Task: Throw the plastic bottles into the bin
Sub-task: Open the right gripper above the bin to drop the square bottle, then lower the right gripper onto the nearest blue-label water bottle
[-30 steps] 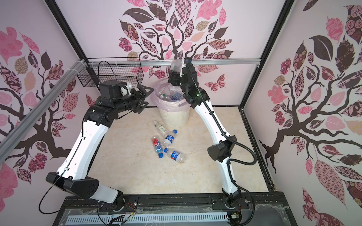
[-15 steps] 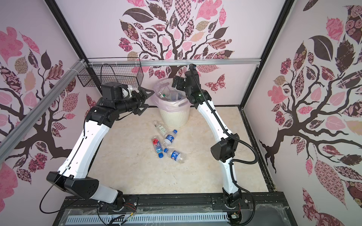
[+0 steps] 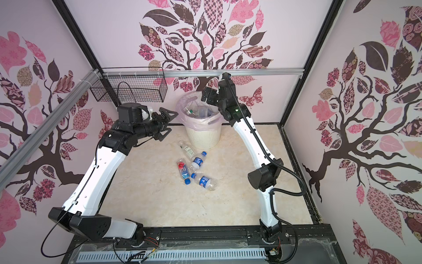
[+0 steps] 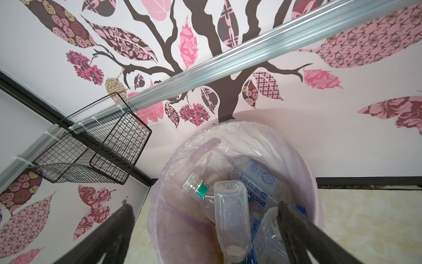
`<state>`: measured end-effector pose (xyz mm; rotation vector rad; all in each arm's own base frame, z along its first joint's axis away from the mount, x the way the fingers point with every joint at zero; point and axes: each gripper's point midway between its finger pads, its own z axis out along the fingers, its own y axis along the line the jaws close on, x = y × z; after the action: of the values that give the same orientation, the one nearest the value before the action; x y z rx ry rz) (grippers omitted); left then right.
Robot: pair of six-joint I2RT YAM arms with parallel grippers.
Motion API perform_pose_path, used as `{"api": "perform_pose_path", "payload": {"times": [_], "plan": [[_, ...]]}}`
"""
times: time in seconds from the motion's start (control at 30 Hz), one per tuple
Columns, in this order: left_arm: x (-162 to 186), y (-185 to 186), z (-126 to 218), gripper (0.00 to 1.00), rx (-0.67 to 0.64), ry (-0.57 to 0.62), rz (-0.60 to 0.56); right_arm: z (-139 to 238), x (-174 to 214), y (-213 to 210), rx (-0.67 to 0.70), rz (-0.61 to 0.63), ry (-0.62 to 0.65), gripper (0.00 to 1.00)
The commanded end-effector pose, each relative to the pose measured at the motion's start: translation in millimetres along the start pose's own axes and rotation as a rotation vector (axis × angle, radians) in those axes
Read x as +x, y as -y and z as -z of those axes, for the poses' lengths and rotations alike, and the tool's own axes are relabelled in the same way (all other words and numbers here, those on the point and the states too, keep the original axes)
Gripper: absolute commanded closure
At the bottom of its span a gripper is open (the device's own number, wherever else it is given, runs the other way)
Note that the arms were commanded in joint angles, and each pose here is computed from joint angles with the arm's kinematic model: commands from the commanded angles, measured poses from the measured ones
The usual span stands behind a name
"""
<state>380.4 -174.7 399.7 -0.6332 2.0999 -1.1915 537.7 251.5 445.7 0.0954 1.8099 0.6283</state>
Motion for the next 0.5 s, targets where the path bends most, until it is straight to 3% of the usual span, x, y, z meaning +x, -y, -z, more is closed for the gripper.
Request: {"api": "perform_pose_path", "payload": {"times": [0.0,0.23,0.47], "plan": [[-1,-7,3,0.03,0.002,0.029,0.014,45,-23,-13,-0.024,0.008,0.007,0.00],[9,-28,-2,0.03,-0.006,0.021,0.042,69,22,2,0.036,0.076,-0.105,0.00],[27,-59,-8,0.03,-0.032,-0.019,0.077,105,110,22,0.053,0.164,-0.263,0.00]]}}
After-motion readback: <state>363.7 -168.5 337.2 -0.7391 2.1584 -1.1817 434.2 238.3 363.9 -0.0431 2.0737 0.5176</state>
